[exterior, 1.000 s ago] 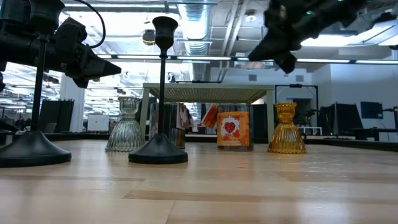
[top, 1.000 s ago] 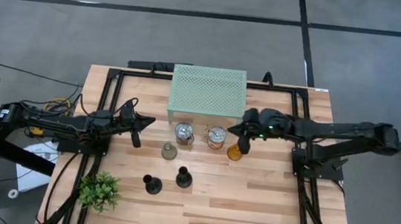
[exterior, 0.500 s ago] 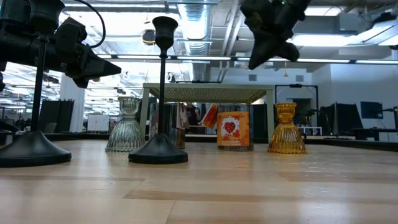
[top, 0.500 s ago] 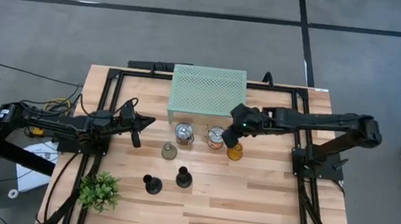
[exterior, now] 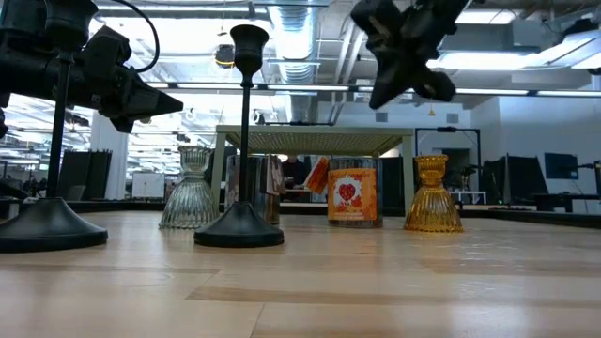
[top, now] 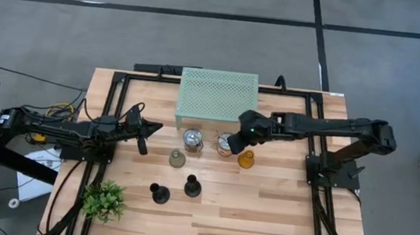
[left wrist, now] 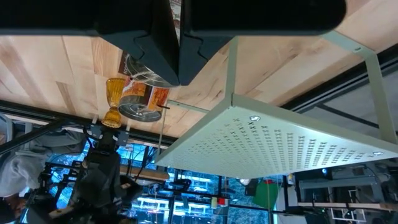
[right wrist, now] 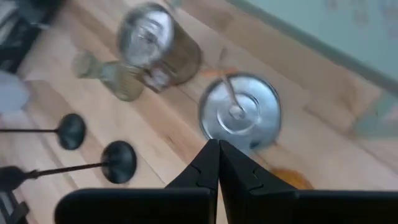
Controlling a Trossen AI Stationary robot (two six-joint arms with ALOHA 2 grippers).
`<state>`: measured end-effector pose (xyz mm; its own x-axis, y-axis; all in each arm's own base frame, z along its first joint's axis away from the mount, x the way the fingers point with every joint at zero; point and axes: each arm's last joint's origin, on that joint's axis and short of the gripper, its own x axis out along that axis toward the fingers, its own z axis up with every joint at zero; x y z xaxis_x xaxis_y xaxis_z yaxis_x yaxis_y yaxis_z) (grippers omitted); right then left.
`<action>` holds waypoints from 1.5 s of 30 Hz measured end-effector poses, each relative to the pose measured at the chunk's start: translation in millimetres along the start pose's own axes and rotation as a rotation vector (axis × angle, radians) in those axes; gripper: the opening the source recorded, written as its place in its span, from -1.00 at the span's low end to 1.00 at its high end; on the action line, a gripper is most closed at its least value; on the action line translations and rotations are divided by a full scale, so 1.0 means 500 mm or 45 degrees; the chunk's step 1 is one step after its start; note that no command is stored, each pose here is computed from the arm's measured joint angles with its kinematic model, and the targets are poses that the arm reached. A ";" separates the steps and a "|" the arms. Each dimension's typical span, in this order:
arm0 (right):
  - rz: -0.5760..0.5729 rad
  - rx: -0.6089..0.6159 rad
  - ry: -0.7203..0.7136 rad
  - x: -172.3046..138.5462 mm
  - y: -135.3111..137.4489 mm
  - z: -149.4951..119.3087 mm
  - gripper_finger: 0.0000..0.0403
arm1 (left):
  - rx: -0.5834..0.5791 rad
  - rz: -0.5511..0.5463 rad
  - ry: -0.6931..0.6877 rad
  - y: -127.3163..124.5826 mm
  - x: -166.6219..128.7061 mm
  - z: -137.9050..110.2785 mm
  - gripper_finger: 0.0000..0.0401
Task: Pick & Place candle stick holders
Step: Put the right scented candle on the shelf
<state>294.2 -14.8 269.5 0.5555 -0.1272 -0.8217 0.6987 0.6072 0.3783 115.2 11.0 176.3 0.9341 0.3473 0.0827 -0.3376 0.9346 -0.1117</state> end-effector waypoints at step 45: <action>-0.285 0.140 0.033 0.099 -0.020 -0.015 -0.56 | 0.008 0.002 0.023 -0.001 0.003 -0.004 -0.96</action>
<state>311.3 -21.3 221.5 0.3707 -0.2277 -0.9004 0.8485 0.4773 0.2286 117.0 11.1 174.4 0.9354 0.3477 0.0642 -0.3401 0.9345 -0.1052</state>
